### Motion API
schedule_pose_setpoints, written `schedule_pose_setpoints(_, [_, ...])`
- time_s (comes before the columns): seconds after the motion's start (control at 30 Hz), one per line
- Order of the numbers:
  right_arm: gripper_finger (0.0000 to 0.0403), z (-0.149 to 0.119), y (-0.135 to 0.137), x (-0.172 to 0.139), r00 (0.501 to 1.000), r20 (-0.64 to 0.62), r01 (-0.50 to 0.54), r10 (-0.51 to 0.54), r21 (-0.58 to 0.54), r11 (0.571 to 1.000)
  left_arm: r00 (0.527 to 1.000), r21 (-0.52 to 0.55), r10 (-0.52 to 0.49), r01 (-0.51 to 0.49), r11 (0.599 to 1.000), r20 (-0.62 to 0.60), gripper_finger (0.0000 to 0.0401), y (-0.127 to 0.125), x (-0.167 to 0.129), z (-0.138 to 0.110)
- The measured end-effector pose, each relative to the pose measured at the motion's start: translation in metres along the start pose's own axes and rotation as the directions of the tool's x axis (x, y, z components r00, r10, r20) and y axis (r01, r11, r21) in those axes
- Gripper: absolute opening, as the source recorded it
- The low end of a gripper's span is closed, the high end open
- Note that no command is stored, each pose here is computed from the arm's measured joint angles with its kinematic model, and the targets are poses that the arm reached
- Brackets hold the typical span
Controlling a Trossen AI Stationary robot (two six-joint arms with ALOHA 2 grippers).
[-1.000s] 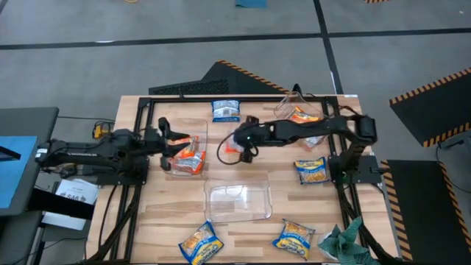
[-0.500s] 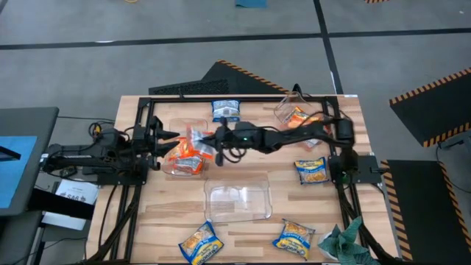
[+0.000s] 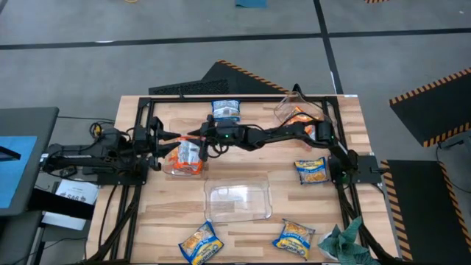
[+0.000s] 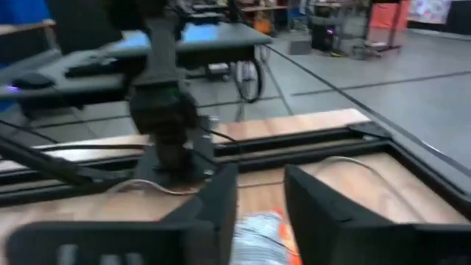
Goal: Sort Maruchan noodles
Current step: Put the blue noodle pack into the bottom transparent bin
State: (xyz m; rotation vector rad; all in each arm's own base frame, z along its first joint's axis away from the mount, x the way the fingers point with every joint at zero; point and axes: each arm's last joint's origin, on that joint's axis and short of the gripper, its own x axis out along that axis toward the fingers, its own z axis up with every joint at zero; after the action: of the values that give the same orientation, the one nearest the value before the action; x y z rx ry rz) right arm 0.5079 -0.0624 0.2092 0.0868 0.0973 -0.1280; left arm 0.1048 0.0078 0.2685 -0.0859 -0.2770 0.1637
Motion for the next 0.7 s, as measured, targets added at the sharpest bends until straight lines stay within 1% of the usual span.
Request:
schedule_pose_setpoints(0.07, [0.0173, 0.003, -0.003, -0.002, 0.999, -0.03, 0.016, -0.016, -0.006, 1.0, 1.0, -0.001, 0.0, 0.0, 1.0, -0.002, 0.0126, 0.0, 0.0, 0.0])
schedule_pose_setpoints(0.1, [0.0191, 0.007, -0.006, -0.006, 0.997, -0.069, 0.02, -0.021, -0.011, 1.0, 1.0, 0.0, 0.0, 0.0, 1.0, -0.003, 0.0126, 0.0, 0.0, 0.0])
schedule_pose_setpoints(0.2, [0.0235, 0.03, -0.006, -0.022, 0.986, -0.162, 0.017, -0.032, -0.091, 0.996, 1.0, 0.0, 0.0, -0.001, 1.0, -0.009, 0.0126, 0.0, 0.0, -0.001])
schedule_pose_setpoints(0.23, [0.0246, 0.035, -0.005, -0.031, 0.973, -0.229, 0.011, -0.037, -0.115, 0.993, 1.0, 0.0, 0.001, -0.001, 1.0, -0.014, 0.0126, 0.0, 0.0, -0.001])
schedule_pose_setpoints(0.3, [0.0257, 0.046, -0.005, -0.046, 0.946, -0.319, 0.014, -0.062, -0.152, 0.988, 1.0, 0.001, 0.003, -0.003, 1.0, -0.023, 0.0126, 0.0, 0.0, -0.002])
schedule_pose_setpoints(0.4, [0.0263, 0.06, -0.003, -0.078, 0.878, -0.461, 0.034, -0.131, -0.212, 0.977, 0.999, 0.0, 0.009, -0.009, 1.0, -0.033, 0.0126, 0.0, 0.0, -0.003])
schedule_pose_setpoints(0.47, [0.0263, 0.072, 0.002, -0.1, 0.859, -0.473, 0.078, -0.193, -0.252, 0.965, 0.999, -0.016, 0.01, -0.01, 1.0, -0.038, 0.0126, 0.0, 0.0, -0.004])
schedule_pose_setpoints(0.53, [0.0264, 0.078, 0.006, -0.127, 0.841, -0.479, 0.125, -0.253, -0.284, 0.951, 0.999, -0.034, 0.01, -0.012, 0.999, -0.038, 0.0126, 0.0, 0.0, -0.004])
schedule_pose_setpoints(0.63, [0.0264, 0.075, 0.015, -0.163, 0.859, -0.418, 0.185, -0.295, -0.283, 0.941, 0.999, -0.04, 0.01, -0.011, 0.999, -0.038, 0.0126, 0.0, 0.0, -0.004])
schedule_pose_setpoints(0.7, [0.0264, 0.07, 0.022, -0.185, 0.896, -0.331, 0.221, -0.297, -0.249, 0.943, 0.999, -0.04, 0.009, -0.011, 0.999, -0.038, 0.0126, 0.0, 0.0, -0.004])
